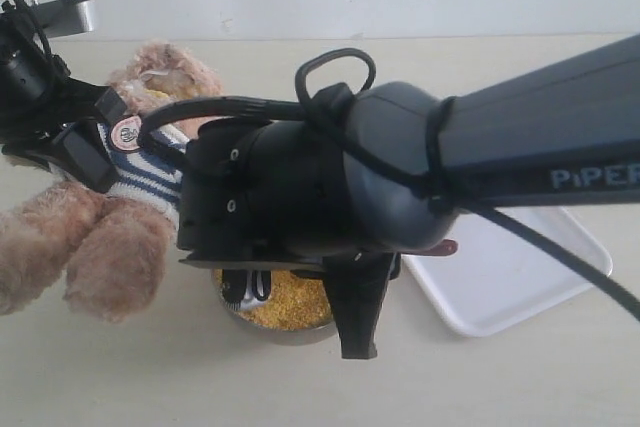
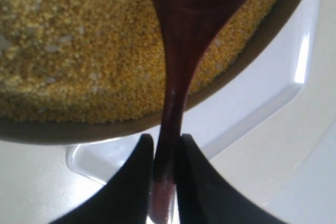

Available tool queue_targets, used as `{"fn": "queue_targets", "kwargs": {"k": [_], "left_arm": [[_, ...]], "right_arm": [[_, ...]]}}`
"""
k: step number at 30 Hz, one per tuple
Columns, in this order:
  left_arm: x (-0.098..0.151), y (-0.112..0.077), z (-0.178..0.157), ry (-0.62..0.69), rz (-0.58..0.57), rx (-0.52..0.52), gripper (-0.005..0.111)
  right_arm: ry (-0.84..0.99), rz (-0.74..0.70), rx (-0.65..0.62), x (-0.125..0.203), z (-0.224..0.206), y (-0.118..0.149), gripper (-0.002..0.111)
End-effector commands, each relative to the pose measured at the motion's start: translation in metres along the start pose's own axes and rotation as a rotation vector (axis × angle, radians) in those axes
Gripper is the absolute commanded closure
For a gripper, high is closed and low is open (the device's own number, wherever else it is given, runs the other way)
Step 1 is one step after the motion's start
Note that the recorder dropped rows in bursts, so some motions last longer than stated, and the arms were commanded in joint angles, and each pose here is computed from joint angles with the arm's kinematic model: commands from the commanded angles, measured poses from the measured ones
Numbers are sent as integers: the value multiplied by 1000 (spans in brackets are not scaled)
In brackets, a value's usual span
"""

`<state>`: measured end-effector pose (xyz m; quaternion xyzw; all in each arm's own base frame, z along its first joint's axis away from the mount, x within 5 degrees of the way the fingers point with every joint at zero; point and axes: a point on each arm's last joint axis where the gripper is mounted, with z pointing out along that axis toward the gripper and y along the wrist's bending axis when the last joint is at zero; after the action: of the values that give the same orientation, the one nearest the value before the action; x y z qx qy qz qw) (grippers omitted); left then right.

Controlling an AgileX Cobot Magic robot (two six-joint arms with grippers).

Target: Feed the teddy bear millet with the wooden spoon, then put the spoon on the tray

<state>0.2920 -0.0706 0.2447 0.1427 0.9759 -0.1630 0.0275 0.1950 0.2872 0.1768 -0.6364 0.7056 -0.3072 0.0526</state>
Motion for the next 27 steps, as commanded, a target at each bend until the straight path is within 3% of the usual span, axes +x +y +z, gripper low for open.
{"fn": "queue_targets", "kwargs": {"k": [1,13,27], "left_arm": [[0,-2,-4,-18,5,15,103],[0,-2,-4,-18,5,15,103],[0,-2,-4,-18,5,15,103]], "right_arm": [[5,-15,-4,-1,0,0,109],[-26,-89,-23,-8,-12,19,109],[-25,-15,-59,-8,-12,21,109]]}}
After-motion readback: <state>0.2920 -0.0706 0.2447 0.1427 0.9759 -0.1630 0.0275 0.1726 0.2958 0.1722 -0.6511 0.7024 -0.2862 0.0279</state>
